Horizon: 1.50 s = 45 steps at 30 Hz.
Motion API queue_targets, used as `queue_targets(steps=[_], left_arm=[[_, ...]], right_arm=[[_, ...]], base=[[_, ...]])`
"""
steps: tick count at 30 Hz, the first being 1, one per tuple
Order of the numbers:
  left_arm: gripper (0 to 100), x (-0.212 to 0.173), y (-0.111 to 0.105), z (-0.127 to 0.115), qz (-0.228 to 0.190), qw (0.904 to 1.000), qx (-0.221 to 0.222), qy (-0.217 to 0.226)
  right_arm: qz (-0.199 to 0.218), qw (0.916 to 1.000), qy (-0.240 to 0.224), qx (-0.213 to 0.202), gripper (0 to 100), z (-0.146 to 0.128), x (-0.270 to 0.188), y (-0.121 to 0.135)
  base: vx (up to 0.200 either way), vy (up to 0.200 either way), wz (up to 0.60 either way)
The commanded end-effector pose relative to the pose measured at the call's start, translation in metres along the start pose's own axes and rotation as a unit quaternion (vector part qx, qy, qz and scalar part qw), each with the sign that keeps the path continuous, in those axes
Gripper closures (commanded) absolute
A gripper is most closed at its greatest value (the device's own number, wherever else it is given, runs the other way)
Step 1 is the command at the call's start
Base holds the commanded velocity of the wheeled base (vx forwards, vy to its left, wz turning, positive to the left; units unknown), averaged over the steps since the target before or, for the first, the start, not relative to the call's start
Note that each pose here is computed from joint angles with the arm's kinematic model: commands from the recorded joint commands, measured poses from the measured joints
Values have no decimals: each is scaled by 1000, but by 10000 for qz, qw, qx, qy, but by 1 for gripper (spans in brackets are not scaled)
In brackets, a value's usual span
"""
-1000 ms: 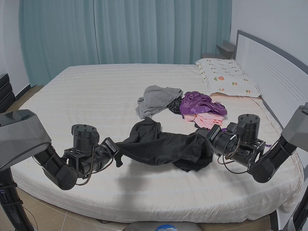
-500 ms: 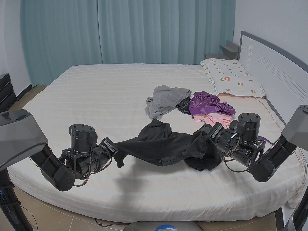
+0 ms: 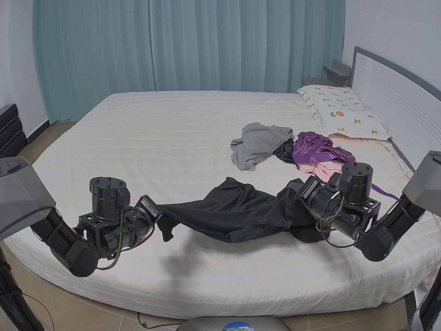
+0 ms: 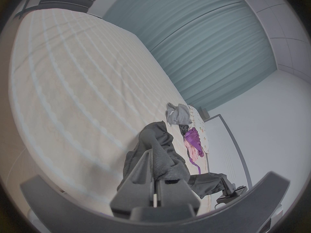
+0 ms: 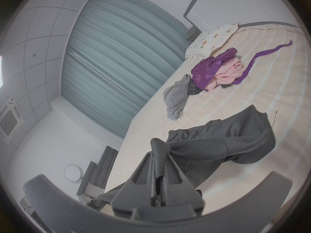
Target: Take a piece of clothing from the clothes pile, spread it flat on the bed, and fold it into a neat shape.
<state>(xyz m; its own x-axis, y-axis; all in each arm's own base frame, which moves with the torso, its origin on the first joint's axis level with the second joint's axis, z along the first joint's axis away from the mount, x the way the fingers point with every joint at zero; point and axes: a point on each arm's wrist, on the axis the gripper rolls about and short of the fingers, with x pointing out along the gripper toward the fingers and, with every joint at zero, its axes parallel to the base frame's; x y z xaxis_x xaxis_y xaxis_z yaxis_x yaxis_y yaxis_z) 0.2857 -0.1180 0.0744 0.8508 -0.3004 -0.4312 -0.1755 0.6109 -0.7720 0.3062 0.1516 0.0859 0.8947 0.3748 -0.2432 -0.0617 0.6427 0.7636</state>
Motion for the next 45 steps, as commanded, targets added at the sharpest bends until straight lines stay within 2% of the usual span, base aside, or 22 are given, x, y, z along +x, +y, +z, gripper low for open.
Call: queue_targets(steps=[1, 6, 45], left_arm=[[100, -2, 0, 0, -11, 10000, -3, 3], [100, -2, 3, 3, 38, 10000, -36, -49], [100, -6, 5, 0, 73, 10000, -27, 12]], right_arm=[[34, 10000, 13, 6, 100, -2, 1, 0], [142, 9998, -97, 20, 100, 0, -1, 2], [153, 9996, -208, 62, 100, 5, 0, -3]], base=[[0, 200, 0], [0, 200, 0], [0, 200, 0]])
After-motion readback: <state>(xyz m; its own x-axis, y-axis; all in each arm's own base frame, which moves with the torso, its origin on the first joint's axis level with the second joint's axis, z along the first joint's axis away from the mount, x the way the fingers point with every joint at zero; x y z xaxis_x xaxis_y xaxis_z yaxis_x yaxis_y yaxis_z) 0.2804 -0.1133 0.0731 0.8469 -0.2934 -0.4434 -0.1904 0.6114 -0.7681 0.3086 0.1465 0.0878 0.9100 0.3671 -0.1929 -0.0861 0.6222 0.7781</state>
